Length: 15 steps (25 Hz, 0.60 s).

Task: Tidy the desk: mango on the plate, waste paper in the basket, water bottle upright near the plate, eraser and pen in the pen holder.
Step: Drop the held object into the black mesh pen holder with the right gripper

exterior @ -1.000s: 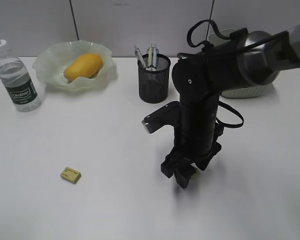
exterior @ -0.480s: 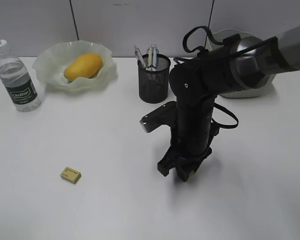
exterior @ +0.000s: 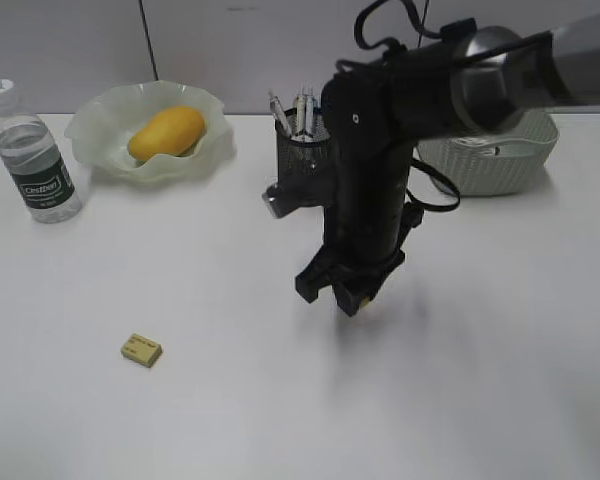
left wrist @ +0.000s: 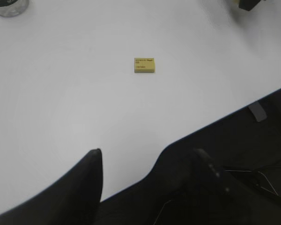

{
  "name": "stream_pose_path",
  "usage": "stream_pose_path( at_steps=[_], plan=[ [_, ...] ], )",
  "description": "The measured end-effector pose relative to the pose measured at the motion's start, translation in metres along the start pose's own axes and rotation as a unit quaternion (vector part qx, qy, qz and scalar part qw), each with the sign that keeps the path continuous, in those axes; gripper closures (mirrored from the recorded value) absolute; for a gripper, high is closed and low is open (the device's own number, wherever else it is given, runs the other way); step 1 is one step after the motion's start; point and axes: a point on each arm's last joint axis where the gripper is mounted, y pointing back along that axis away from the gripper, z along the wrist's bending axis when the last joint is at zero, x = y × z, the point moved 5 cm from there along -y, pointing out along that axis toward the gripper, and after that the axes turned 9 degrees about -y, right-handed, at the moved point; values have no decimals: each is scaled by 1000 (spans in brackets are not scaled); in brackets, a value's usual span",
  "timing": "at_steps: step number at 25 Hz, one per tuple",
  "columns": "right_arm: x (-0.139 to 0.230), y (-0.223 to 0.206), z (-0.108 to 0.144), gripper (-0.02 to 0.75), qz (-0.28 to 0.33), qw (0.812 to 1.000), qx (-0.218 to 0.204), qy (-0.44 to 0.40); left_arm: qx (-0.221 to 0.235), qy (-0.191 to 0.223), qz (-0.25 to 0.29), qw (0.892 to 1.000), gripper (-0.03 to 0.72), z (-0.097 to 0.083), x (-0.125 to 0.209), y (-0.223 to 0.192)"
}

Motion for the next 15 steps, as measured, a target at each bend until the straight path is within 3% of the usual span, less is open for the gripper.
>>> stream_pose_path(
  at_steps=[7, 15],
  plan=[
    [-54, 70, -5, 519, -111, 994, 19, 12, 0, 0, 0, 1000, 243, 0, 0, 0],
    [-108, 145, -36, 520, -251, 968, 11, -31, 0, 0, 0, 1000, 243, 0, 0, 0]
  ],
)
